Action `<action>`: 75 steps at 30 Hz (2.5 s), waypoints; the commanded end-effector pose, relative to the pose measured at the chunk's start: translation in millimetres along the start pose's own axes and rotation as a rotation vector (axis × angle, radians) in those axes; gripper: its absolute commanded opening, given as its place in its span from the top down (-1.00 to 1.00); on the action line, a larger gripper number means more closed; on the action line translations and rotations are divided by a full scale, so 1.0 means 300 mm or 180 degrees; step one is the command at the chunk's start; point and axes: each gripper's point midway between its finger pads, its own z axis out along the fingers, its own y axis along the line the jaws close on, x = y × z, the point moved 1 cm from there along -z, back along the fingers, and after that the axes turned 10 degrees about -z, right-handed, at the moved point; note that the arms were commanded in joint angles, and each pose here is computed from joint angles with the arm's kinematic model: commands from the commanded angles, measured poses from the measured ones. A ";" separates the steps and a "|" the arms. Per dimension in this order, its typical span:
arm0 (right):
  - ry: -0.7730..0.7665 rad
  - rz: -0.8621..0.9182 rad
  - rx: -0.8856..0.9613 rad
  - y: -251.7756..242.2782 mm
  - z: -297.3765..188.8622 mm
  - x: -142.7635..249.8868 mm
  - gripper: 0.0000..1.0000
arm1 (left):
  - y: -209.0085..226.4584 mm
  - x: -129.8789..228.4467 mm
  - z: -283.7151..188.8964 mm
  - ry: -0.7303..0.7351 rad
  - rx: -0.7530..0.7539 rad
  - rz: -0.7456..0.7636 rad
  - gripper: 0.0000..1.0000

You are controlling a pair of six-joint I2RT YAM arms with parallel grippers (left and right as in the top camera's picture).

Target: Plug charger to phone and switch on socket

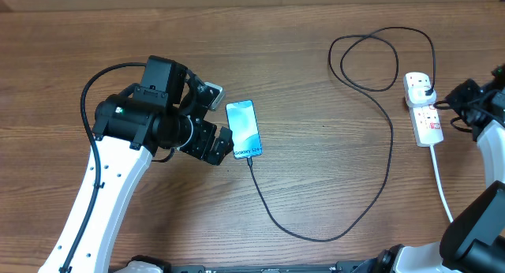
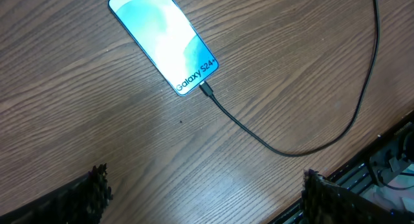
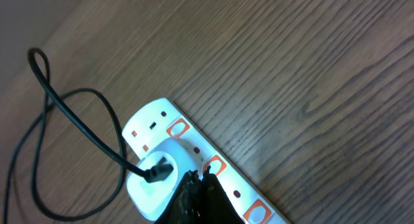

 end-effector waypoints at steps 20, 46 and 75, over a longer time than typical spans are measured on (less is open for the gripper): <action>0.0448 0.0161 -0.0438 0.028 0.156 0.104 0.93 | -0.018 -0.009 -0.002 -0.0037 0.0068 0.0027 -0.99; 0.0292 0.0131 -0.0345 0.004 0.218 0.082 0.93 | -0.019 -0.015 -0.002 -0.0063 0.0069 0.0037 -0.99; 0.0499 0.0151 -0.0461 0.012 0.291 0.156 0.93 | -0.019 -0.026 -0.002 -0.0104 0.0070 0.0052 -0.99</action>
